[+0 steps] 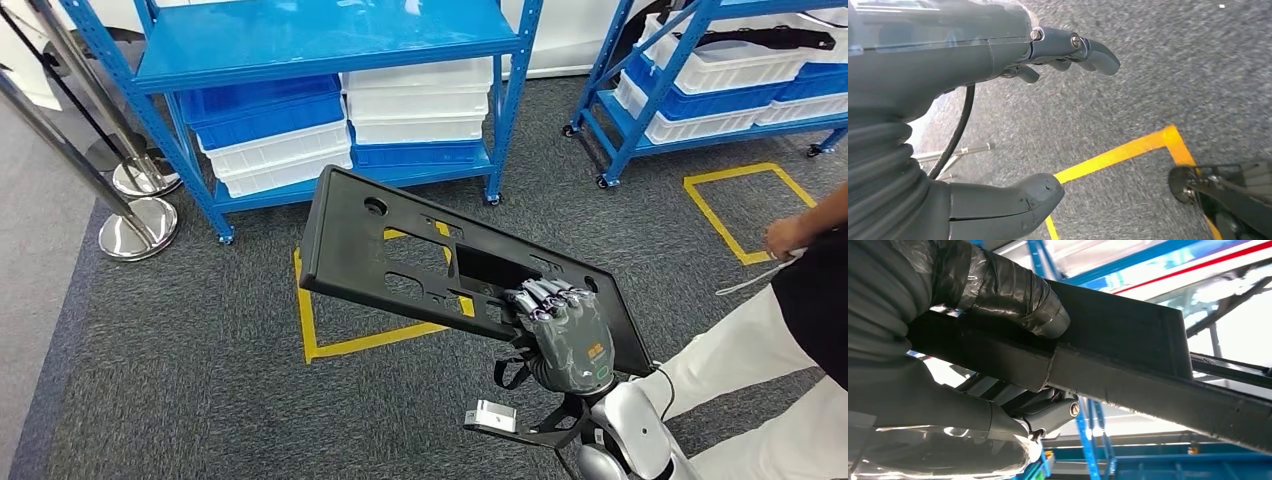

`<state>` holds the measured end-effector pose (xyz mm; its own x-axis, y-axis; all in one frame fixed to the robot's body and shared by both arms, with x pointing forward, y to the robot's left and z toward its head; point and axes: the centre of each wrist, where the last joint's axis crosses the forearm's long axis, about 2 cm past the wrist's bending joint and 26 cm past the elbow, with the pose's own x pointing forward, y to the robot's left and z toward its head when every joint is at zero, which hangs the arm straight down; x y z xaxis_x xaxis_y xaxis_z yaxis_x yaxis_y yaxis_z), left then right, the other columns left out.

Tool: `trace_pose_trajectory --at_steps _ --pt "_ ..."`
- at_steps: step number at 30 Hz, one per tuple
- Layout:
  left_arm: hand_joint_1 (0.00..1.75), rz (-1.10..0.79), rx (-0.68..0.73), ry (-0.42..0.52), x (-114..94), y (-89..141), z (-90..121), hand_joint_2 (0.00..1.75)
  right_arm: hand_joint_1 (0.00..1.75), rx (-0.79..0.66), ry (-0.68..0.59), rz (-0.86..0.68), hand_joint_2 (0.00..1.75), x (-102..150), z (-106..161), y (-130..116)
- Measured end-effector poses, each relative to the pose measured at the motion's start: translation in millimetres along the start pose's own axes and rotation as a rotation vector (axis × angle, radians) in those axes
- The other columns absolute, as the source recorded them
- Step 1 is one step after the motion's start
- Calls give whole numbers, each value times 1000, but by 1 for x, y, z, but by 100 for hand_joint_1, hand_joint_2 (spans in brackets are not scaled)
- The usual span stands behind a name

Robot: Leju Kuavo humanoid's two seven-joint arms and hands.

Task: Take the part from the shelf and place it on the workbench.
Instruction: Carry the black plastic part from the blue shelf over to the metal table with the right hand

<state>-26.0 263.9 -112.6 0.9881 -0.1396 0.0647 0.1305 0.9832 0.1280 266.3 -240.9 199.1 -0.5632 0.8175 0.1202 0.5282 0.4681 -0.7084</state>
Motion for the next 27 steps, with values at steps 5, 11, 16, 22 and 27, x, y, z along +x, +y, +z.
trace_pose_trajectory --at_steps 5,11,16,22,27 --pt "0 3 -4 -2 1 -1 0 175 175 -2 1 2 175 -1 -1 0" --pt "0 8 -13 -1 2 0 0 175 175 -5 2 -3 175 1 -3 1" --pt "0 18 -14 16 -1 6 -1 175 175 11 3 -5 175 18 -8 12" --pt "0 12 -8 -2 0 10 -2 175 175 -13 1 0 175 39 -28 25" --pt "0 -2 15 -10 0 9 -2 175 175 -13 7 14 175 44 -32 28"
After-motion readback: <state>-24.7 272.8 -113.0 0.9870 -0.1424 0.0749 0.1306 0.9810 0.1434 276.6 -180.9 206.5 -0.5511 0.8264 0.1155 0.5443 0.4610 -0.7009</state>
